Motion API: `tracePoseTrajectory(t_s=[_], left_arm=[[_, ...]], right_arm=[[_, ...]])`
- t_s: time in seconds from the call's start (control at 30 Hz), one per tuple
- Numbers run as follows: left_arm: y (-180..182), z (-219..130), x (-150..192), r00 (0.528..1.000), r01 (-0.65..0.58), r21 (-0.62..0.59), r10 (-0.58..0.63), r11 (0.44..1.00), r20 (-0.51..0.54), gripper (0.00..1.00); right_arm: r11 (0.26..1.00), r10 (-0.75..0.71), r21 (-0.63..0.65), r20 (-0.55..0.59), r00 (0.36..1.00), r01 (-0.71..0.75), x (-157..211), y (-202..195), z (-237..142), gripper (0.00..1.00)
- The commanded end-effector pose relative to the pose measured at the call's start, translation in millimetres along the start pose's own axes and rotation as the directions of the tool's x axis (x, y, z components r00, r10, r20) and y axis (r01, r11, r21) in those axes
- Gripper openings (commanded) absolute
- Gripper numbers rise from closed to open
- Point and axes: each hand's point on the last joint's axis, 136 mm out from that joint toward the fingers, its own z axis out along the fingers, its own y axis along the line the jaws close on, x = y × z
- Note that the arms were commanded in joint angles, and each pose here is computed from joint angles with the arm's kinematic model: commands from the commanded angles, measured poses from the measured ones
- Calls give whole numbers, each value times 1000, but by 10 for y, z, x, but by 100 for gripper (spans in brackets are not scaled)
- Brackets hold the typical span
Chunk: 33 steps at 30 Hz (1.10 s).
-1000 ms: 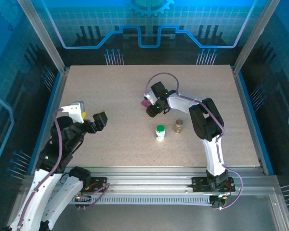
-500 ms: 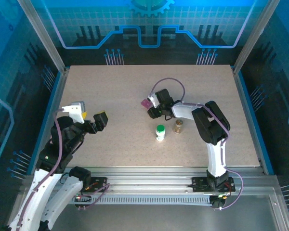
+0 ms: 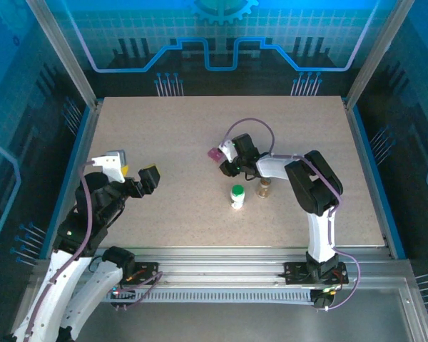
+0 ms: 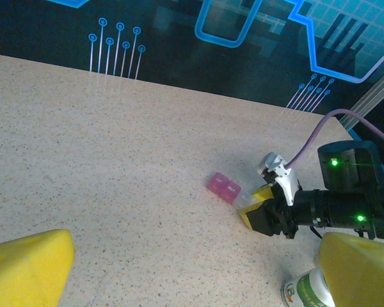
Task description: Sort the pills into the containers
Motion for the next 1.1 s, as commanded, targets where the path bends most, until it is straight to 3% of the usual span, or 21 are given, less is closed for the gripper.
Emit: tracePoseTrajectory(t_s=[0.0, 0.2, 0.3, 0.53, 0.67, 0.73, 0.8, 0.9, 0.97, 1.07], left_arm=[[-1, 23, 29, 1000, -22, 2, 22, 1000, 2, 99], [-7, 25, 10, 1000, -22, 2, 22, 1000, 6, 99], [-34, 11, -56, 999, -29, 7, 29, 1000, 17, 99], [-431, 84, -494, 992, -122, 134, 118, 983, 38, 99], [-780, 348, -752, 968, -248, 253, 247, 935, 35, 99], [-966, 491, -764, 937, -337, 340, 348, 878, 33, 99], [-1158, 586, -677, 875, -457, 451, 478, 767, 74, 99], [-1325, 645, -387, 744, -619, 562, 639, 549, 196, 99], [-1393, 637, -134, 617, -725, 583, 723, 367, 312, 99], [-1430, 725, 94, 504, -789, 569, 774, 231, 383, 99]], right_arm=[[997, -50, -62, 32, 998, 52, -107, 155, -180, 22], [985, -142, -78, 119, 983, 151, -446, 217, -614, 14], [962, -233, -106, 144, 962, 250, -547, 294, -858, 0], [849, -460, -197, 182, 869, 490, -615, 488, -1453, 0], [789, -573, -174, 134, 808, 589, -598, 432, -1681, 0], [777, -604, -154, 88, 792, 610, -586, 349, -1782, 0], [766, -626, -137, 65, 777, 628, -564, 296, -1919, 0], [764, -627, -111, 100, 772, 635, -577, 282, -2127, 0], [753, -641, -76, 139, 755, 653, -588, 301, -2252, 0], [716, -683, -20, 187, 706, 698, -575, 347, -2384, 0]])
